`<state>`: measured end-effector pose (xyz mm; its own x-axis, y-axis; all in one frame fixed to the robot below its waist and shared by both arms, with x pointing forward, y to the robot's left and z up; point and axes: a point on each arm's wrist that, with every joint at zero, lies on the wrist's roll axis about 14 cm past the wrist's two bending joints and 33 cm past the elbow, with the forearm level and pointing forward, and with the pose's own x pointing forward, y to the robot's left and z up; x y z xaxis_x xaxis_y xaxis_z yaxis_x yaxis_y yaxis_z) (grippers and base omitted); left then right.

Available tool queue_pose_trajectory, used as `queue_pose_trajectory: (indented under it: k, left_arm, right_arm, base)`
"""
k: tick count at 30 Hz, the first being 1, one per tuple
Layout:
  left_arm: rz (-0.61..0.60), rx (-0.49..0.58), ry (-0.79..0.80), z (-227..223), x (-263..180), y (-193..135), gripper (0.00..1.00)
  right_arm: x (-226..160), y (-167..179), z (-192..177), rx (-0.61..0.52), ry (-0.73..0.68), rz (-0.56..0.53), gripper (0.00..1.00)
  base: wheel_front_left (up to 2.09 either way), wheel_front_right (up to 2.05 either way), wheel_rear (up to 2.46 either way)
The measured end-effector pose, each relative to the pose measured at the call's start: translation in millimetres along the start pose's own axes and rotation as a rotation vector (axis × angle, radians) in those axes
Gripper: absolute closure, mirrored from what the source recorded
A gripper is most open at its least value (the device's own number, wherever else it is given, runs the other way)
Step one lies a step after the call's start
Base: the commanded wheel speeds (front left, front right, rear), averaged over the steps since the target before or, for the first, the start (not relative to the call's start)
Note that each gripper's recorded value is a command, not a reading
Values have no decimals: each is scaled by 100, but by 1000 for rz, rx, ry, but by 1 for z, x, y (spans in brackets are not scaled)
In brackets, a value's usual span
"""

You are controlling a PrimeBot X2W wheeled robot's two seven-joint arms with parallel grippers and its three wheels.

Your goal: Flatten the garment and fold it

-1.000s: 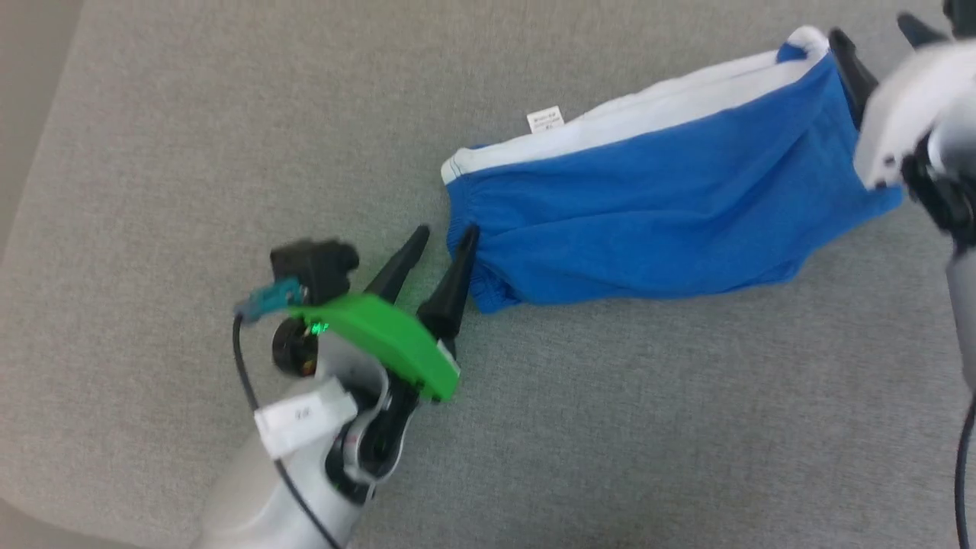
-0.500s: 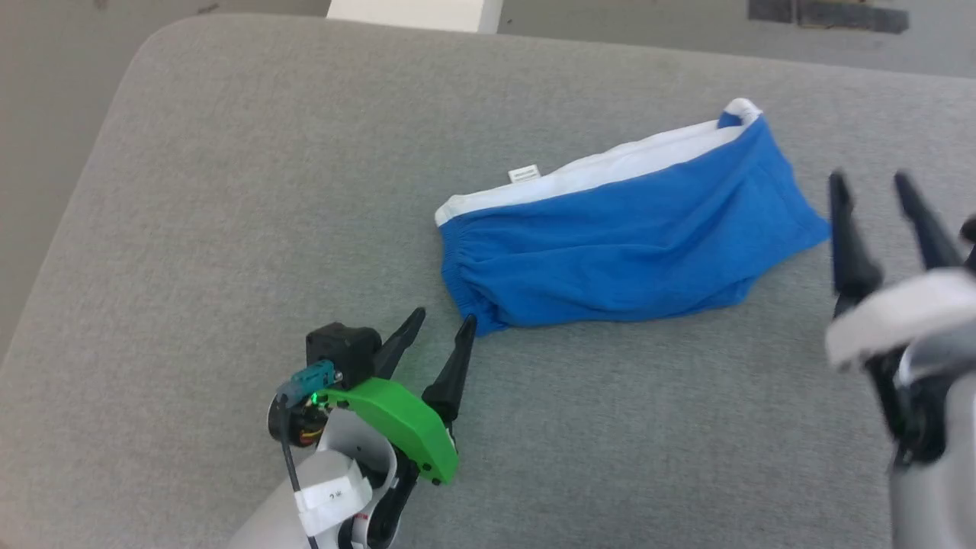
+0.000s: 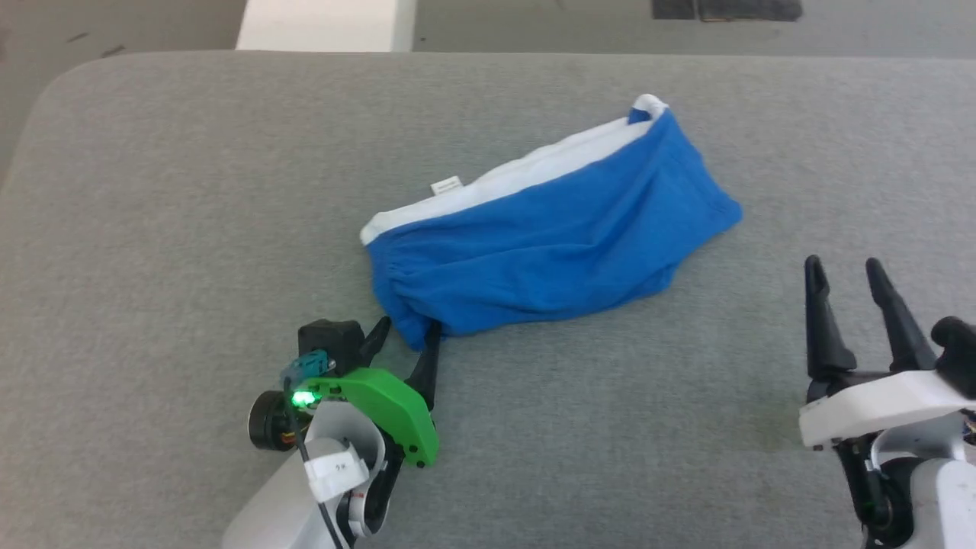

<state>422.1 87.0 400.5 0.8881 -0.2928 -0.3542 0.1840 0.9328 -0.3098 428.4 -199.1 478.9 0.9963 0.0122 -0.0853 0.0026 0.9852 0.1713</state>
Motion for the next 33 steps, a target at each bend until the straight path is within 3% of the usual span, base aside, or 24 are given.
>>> queue_pose_trajectory:
  k: [5, 6, 7, 8, 9, 15, 20, 33]
  left_arm:
    - [-17, 6, 65, -10, 9, -6, 0]
    - [-20, 7, 76, -12, 11, -7, 12]
    - [-22, 8, 79, -12, 12, -7, 56]
    - [-22, 7, 79, -11, 12, -7, 74]
    - [-22, 6, 80, -11, 12, -7, 100]
    - [-24, 11, 63, -10, 10, -7, 100]
    - [-28, 16, 58, -9, 9, -5, 100]
    - [-47, 15, 54, -8, 21, -4, 100]
  right_arm:
    - [-5, -7, -4, 9, 7, -20, 0]
    - [-6, -7, -5, 12, 9, -20, 0]
    - [-6, -6, -7, 13, 12, -18, 0]
    - [-6, -5, -8, 14, 17, -14, 0]
    - [-6, -4, -9, 15, 20, -11, 0]
    - [4, 6, -14, -13, 44, 18, 0]
    - [35, 9, -15, -43, 91, 21, 0]
    - [108, 19, -78, -99, 540, 11, 0]
  base:
    - [0, 0, 0]
    - [0, 0, 0]
    - [0, 0, 0]
    - [0, 0, 0]
    - [0, 0, 0]
    - [0, 0, 0]
    - [0, 0, 0]
    - [0, 0, 0]
